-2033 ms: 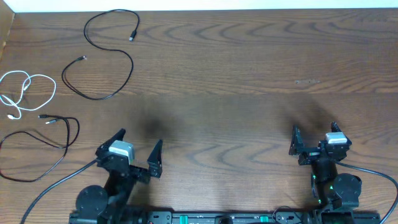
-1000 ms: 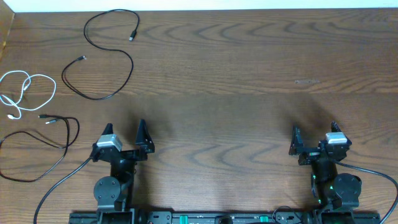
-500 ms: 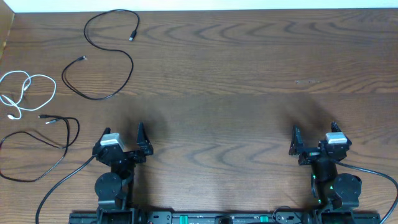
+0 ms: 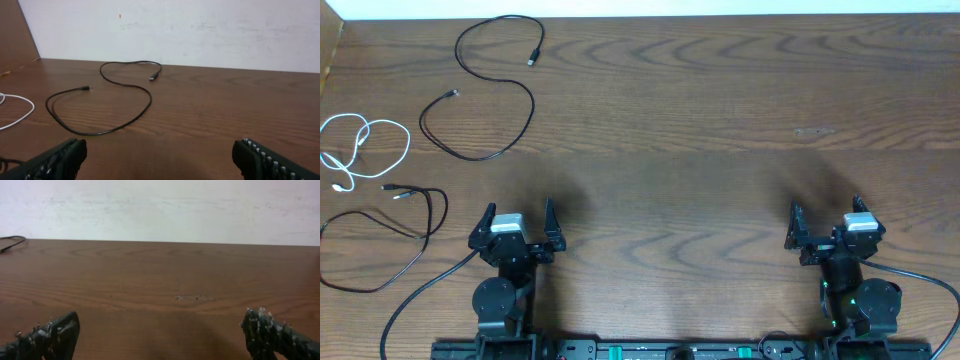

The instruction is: Untangle cables

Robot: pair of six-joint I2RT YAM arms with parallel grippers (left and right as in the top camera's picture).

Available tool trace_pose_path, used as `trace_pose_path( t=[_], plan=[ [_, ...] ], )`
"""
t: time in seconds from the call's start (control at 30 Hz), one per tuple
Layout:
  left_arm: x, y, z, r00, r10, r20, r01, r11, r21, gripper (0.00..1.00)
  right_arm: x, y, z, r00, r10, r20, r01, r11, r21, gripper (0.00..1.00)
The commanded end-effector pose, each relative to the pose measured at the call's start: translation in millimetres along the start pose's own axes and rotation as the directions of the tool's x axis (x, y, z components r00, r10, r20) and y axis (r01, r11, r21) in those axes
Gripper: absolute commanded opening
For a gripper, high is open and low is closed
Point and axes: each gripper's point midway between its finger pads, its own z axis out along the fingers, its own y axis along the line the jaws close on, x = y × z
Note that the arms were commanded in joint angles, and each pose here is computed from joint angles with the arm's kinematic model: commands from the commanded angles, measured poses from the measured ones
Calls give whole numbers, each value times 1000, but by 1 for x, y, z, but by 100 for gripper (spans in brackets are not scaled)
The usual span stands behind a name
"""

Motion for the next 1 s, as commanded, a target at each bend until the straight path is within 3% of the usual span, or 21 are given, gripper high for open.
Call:
trace_pose_path(
  t=[0.0, 0.97],
  plan=[
    [16, 6, 0, 998, 22, -54, -23, 999, -28, 98, 0, -3, 0, 1000, 14, 1, -14, 1000, 16, 99],
    [15, 10, 0, 997, 54, -53, -57, 997, -52, 98, 0, -3, 0, 1000, 14, 1, -14, 1000, 16, 99]
  ],
)
